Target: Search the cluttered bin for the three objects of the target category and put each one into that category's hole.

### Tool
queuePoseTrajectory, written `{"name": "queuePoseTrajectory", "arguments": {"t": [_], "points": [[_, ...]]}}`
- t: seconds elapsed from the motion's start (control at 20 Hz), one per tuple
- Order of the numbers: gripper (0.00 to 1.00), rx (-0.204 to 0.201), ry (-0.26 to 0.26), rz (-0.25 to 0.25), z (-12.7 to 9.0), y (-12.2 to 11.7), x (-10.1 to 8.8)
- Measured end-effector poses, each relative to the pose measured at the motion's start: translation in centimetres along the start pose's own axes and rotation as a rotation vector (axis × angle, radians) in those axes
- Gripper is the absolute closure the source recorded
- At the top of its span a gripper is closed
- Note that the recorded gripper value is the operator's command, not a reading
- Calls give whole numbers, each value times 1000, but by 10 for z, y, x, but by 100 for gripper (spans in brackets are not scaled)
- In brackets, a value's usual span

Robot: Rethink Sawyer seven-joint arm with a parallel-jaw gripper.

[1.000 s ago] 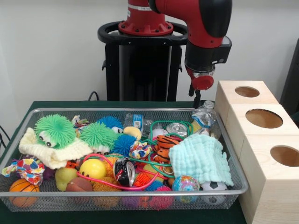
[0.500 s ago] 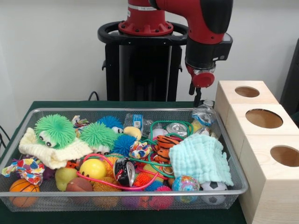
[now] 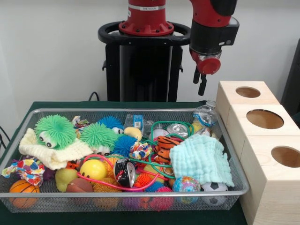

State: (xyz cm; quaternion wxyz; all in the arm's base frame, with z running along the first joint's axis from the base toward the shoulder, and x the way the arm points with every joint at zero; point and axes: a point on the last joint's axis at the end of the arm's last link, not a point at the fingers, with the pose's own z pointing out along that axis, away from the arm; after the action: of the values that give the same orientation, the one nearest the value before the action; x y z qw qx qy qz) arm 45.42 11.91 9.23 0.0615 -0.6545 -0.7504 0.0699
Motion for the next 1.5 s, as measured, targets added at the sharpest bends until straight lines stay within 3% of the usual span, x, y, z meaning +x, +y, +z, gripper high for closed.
{"name": "queuePoseTrajectory", "arguments": {"t": [0.9, 1.5], "points": [[0, -1, -13, -5, 1, 6, -2], [0, -37, -50, 0, 8, 16, -6]]}}
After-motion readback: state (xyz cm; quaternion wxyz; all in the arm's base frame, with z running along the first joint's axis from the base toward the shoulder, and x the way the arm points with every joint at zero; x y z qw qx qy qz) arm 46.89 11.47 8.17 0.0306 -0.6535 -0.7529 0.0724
